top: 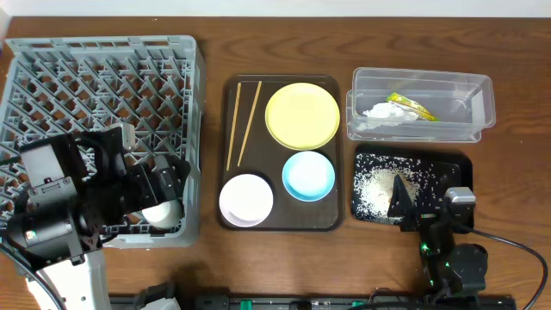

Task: Sort waste into correct bins and load items into the dishwasher
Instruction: 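Grasp the wooden chopsticks on the brown tray with the left gripper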

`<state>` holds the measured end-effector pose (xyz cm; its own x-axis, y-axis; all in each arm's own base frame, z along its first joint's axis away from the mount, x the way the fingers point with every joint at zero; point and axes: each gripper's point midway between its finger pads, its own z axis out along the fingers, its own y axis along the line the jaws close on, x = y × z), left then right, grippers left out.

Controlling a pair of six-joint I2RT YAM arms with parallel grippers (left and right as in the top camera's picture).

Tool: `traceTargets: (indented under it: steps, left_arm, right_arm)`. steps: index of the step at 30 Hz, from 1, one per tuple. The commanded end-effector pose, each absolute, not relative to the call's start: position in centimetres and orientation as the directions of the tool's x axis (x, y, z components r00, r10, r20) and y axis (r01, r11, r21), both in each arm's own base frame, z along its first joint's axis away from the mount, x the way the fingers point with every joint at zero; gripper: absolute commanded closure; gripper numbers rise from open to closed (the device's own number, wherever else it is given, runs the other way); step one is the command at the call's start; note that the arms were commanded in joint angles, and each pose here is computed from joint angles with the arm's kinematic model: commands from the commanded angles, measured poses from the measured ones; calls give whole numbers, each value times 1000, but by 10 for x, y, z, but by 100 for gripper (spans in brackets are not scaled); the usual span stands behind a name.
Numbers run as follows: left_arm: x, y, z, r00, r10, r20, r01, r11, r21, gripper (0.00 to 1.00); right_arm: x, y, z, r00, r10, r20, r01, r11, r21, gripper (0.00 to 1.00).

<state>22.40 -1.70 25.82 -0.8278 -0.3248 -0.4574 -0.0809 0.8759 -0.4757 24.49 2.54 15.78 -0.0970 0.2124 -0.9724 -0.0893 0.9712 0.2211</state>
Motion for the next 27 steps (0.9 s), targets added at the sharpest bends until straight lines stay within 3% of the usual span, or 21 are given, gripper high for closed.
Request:
traceTargets:
  steps: [1,12,14,18,22,25,27]
  left_arm:
    - [225,-18,262,-823,-317,-471,-65,877,-476,2]
    - [225,-18,263,-823,-319,-470,-66,876,-479,2]
    - [224,-28,268,-822,-381,-423,-93,823,-560,2]
    - [248,-41,288,-787,-353,-505,37,791,-610,2]
    - [262,-44,259,-842,-267,-469,13,859,-512,1]
    - [275,-60,229,-895,-172,-412,18,909,-417,12]
    - [282,-73,211,-917,-111,-382,33,936,-350,13]
  right_arm:
    - [245,22,157,-91,199,-976,-73,976,206,1]
    - [245,22,157,-92,199,-976,-73,976,206,1]
    - [245,22,156,-92,199,-976,-73,976,206,1]
    - [245,22,156,-92,199,-976,-73,976,206,1]
    - [245,22,156,-92,199,-976,-73,976,206,1]
    - [245,22,156,-92,199,-976,-73,976,206,1]
    - [245,22,157,-92,199,-976,-73,976,206,1]
